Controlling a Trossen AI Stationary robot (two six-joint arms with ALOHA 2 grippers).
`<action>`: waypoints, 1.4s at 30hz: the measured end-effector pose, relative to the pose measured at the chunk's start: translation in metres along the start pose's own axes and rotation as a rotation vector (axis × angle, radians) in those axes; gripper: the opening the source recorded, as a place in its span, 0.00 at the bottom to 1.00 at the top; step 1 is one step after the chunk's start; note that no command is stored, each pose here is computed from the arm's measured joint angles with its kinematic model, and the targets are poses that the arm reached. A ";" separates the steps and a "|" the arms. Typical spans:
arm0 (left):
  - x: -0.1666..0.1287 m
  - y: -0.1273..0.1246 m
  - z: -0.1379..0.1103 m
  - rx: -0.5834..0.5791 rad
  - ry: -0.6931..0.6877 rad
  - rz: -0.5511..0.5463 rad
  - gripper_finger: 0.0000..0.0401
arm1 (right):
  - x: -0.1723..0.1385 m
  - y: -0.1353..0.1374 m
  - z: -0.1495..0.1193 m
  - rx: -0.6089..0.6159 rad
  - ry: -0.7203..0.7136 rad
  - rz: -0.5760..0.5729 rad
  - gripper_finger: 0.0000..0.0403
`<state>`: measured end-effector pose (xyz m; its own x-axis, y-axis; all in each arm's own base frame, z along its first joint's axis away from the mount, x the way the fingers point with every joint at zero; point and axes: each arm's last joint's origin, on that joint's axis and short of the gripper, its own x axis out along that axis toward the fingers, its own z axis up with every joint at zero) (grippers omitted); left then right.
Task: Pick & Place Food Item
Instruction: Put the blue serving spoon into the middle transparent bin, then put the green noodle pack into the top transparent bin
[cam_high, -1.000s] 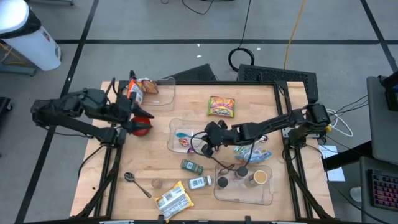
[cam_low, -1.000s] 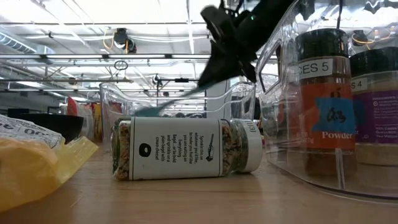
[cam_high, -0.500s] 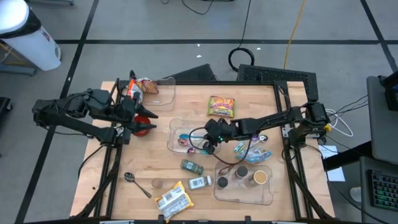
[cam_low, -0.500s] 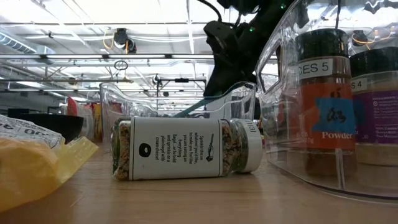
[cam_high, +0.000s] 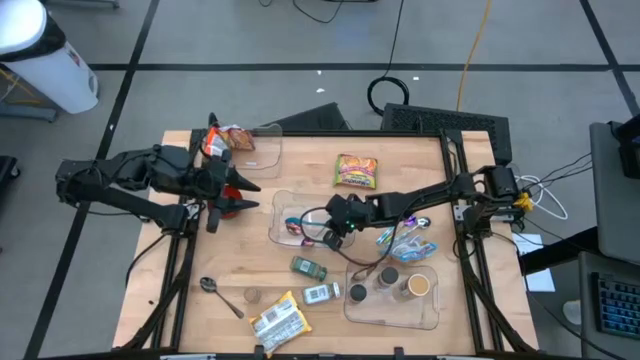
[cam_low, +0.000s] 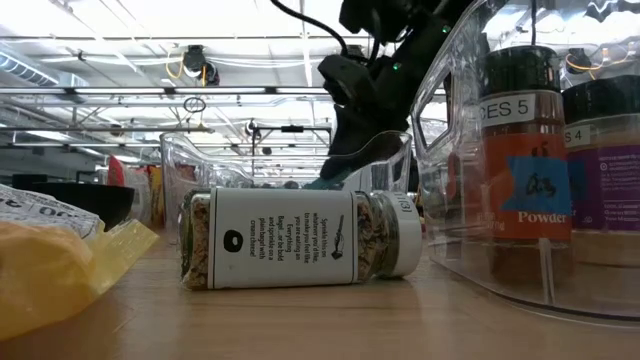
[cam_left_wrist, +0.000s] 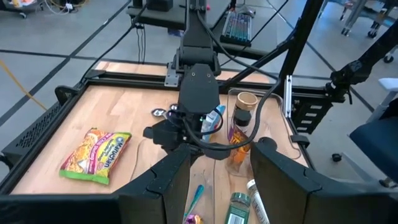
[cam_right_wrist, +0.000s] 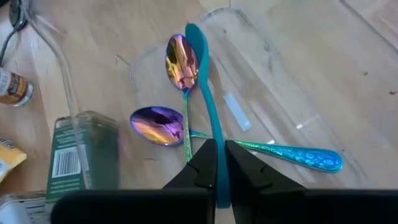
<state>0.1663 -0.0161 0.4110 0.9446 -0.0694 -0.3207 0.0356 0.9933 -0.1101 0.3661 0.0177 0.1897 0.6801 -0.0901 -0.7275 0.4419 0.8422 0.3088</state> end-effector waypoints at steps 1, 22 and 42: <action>0.000 0.000 0.000 0.001 0.000 0.000 0.44 | 0.000 0.000 0.000 0.001 0.000 0.001 0.02; 0.000 0.000 -0.001 -0.009 0.010 -0.001 0.44 | -0.014 0.009 0.020 0.025 -0.162 0.111 0.32; -0.072 -0.004 0.041 -0.084 -0.328 -0.075 0.44 | -0.072 -0.010 0.096 0.164 -0.705 0.332 0.34</action>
<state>0.1115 -0.0111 0.4730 0.9954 -0.0952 0.0088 0.0950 0.9745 -0.2033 0.3684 -0.0354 0.2981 0.9769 -0.2100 -0.0396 0.1950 0.7997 0.5678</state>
